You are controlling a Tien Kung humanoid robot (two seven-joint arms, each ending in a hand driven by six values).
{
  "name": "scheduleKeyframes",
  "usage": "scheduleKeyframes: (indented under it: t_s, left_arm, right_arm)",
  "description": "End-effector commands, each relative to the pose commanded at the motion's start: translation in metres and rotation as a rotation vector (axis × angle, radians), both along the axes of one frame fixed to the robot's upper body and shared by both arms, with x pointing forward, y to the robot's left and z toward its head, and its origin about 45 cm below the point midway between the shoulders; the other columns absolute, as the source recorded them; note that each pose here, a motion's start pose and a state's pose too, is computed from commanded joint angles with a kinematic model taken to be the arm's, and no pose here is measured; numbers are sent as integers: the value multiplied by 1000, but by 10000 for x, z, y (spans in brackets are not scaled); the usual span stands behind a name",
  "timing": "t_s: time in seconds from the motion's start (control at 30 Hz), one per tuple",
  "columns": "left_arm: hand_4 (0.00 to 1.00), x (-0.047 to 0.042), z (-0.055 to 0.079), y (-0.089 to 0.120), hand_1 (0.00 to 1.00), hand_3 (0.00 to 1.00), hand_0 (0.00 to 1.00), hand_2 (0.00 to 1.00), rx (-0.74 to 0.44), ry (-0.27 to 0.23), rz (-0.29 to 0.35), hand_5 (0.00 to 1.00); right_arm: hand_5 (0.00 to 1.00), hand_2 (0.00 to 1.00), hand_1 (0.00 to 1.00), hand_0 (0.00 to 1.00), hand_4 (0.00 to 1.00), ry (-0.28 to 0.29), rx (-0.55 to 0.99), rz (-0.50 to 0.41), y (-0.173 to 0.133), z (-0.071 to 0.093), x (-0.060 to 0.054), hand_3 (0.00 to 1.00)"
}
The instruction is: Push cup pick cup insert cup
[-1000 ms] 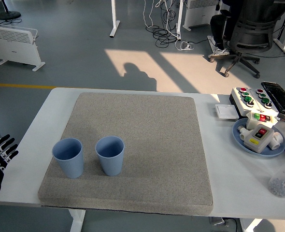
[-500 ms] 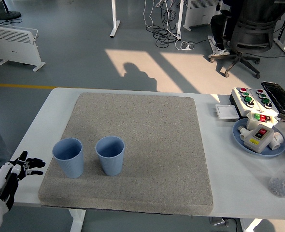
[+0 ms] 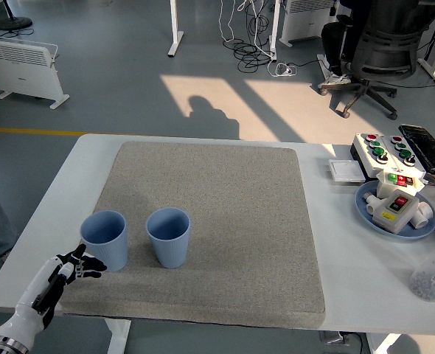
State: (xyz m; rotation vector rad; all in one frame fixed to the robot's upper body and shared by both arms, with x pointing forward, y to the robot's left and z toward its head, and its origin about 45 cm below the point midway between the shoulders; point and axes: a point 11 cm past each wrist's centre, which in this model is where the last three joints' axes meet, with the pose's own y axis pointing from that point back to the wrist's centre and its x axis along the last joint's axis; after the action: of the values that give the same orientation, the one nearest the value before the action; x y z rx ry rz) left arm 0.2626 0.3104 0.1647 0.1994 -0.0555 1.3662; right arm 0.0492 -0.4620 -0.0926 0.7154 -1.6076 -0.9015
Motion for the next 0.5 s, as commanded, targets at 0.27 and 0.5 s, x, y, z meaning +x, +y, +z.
scheduleKeyframes:
  t_s: [0.27,0.5]
  left_arm:
    - [651,81,-62,-48,605,463,661,532,11,21,-27,998]
    - [651,160,-114,-50,609,467,675,535,9,37,-31,998]
  right_arm:
    - [418,635,589,688,98,8,0,4,-1,-3,-29,555]
    - [417,635,589,688,98,11,0,3,-2,-5,-45,555]
